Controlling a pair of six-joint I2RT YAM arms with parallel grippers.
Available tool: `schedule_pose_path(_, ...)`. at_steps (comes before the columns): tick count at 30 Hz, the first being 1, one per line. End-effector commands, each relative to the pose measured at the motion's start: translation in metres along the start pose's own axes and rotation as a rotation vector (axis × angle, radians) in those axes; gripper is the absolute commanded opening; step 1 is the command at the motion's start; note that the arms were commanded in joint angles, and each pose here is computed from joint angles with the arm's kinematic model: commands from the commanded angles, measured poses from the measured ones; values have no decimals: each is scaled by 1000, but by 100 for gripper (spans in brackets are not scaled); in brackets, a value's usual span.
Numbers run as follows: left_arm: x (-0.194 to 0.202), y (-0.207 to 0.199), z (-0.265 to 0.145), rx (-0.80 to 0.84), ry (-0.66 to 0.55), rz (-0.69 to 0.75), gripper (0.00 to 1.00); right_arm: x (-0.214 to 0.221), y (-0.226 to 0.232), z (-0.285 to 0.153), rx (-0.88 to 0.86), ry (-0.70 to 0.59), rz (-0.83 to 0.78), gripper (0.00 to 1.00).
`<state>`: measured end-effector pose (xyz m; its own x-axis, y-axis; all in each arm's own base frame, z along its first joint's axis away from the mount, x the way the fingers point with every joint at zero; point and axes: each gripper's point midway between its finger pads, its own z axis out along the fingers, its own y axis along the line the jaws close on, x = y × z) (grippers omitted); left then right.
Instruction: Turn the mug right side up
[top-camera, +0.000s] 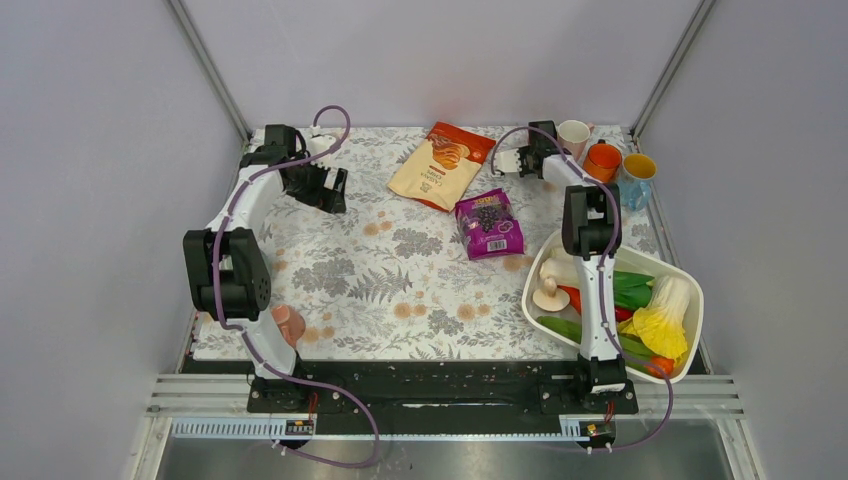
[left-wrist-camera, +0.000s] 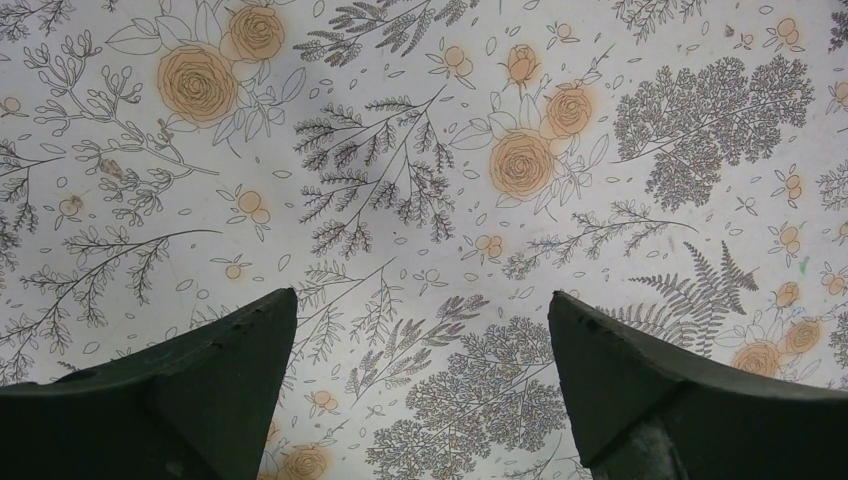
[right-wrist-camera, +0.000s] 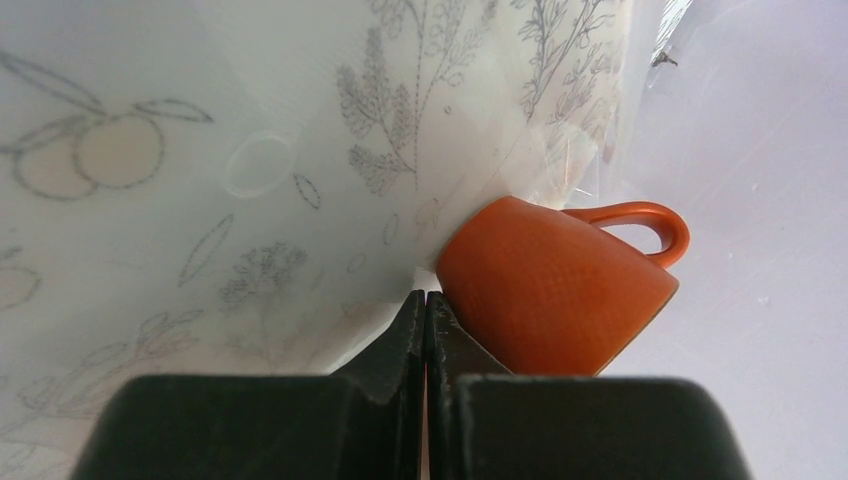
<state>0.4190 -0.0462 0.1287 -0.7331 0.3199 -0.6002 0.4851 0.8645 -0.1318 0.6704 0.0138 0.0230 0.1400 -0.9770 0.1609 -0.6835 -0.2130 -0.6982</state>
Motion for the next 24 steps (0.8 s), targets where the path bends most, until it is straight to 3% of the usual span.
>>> schedule_pose_path(1, -20, 4, -12, -19, -53, 37, 99, -3, 6, -16, -25, -17, 19, 0)
schedule_pose_path(11, -23, -14, -35, 30, -63, 108, 99, -13, -27, -81, 124, -95, 130, 0)
schedule_pose_path(14, -15, -10, -47, -20, -1, 160, 99, -18, -44, -105, 183, -146, 206, 2)
schedule_pose_path(16, -2, -9, -55, -29, 77, 187, 99, -21, -58, -124, 232, -173, 259, 17)
schedule_pose_path(19, 28, -13, -71, -13, 211, 241, 99, -29, -78, -157, 302, -214, 362, 51)
schedule_pose_path(20, 40, -15, -77, -1, 259, 266, 99, -35, -84, -168, 318, -237, 417, 65)
schedule_pose_path(21, 54, -18, -83, 19, 313, 295, 99, -39, -90, -179, 337, -259, 466, 89)
schedule_pose_path(22, 68, -21, -89, 50, 369, 343, 99, -44, -94, -190, 353, -283, 526, 98)
schedule_pose_path(24, 96, -30, -100, 127, 483, 380, 99, -54, -109, -213, 409, -343, 648, 100)
